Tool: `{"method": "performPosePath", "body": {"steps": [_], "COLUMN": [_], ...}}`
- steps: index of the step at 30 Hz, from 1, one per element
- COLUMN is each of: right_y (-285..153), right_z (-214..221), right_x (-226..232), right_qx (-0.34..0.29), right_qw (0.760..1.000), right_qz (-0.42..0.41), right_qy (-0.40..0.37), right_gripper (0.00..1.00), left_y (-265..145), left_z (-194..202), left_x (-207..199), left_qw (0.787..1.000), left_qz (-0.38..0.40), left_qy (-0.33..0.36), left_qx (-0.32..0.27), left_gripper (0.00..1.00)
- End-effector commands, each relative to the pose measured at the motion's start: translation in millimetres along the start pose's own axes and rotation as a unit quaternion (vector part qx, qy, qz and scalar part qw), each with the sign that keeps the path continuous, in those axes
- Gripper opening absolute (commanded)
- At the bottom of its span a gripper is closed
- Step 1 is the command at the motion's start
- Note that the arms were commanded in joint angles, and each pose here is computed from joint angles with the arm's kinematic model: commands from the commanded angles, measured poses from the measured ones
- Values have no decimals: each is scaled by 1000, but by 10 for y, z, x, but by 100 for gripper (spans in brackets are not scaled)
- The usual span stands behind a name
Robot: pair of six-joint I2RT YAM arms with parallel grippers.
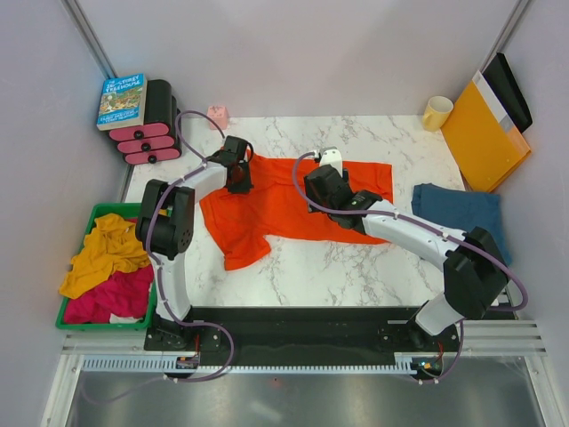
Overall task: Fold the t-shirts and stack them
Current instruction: Fold the flattened tshirt in 1/3 of the way
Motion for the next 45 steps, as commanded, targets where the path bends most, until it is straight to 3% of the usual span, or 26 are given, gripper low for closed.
{"method": "performPosePath", "body": {"steps": [1,8,26,30,31,36,41,45], "right_y": [-35,-23,23,47,45,61,86,116], "right_z": [-131,-104,49,100,113,145,158,167], "right_x": [72,85,28,-5,-2,14,53,80], "right_qx": [-19,-13,3,7,9,16,19,20], "right_qw": [1000,1000,1000,1000,1000,1000,1000,1000], "right_qz": [-12,-15,-7,0,-2,-6,-13,-18], "right_qy": [14,17,12,8,6,7,12,16], "right_gripper": [70,70,70,70,70,70,70,70], "left_y": [-161,-329,18,176,190,106,-155,-178], "left_z": [-320,-671,-1028,-961,-941,-992,-1077,-832], "left_x": [26,94,442,453,462,461,389,222], "left_qw": [998,994,993,994,994,992,990,992], "left_qz": [-11,-15,-32,-36,-41,-46,-35,-15], "left_qy": [1,-6,-49,-58,-62,-80,-81,-69], "left_qx": [-56,-104,-103,-83,-79,-87,-109,-100], "left_gripper": [2,2,2,14,28,62,63,56]}}
Point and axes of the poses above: each gripper's point midway between its finger pads, its own y axis out along the fingers, its own x axis along the line the jaws close on, z = x × y, the point moved 4 cm from there along -y, back along the fingers, and after that the axes turned 11 degrees about y, right-handed, at the moved point
